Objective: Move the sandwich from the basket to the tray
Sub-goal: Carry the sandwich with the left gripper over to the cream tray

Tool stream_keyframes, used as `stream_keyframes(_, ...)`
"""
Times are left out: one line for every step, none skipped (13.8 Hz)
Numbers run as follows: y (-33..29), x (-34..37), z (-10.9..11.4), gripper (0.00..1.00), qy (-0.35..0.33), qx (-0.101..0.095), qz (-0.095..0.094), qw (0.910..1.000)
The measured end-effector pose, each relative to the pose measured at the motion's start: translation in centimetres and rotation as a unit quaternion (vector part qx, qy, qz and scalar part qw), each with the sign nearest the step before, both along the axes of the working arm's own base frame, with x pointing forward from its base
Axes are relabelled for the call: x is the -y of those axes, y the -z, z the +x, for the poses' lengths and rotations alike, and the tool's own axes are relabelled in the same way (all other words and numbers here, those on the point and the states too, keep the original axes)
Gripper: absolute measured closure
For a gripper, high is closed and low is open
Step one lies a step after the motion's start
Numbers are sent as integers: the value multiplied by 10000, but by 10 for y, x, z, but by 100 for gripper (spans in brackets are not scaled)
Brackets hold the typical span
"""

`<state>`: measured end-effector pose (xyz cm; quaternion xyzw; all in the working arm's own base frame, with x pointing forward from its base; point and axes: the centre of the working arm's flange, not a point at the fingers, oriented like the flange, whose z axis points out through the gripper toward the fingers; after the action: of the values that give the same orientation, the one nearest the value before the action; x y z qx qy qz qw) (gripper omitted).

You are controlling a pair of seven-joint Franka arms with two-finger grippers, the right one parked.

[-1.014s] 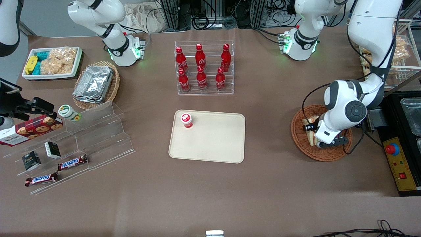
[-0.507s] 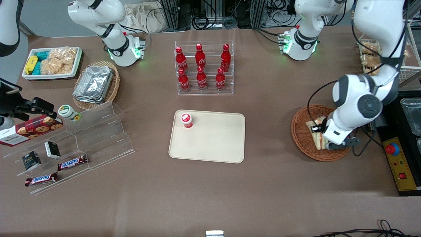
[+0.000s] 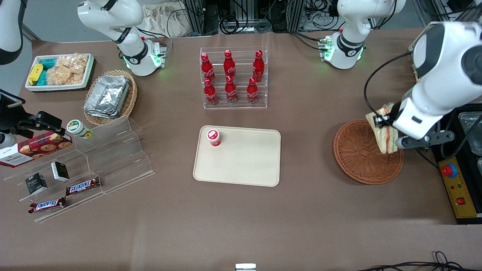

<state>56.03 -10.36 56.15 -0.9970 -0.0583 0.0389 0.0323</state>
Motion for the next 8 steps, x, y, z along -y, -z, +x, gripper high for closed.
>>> stream_keyframes(-22, 14, -6, 77, -41, 34, 0, 10000)
stream_keyframes(-40, 31, -12, 77, -129, 111, -14, 9999)
stream_keyframes(-55, 52, -17, 78, -243, 230, -51, 9994)
stream_keyframes(-66, 75, -24, 78, -378, 348, -98, 9986)
stream_keyframes(-74, 100, -33, 79, -522, 428, -139, 9976)
stream_keyframes(-77, 128, -44, 79, -647, 455, -167, 9967)
stream_keyframes(-74, 155, -55, 79, -735, 429, -179, 9962)
stream_keyframes(-68, 178, -64, 79, -786, 367, -190, 9960)
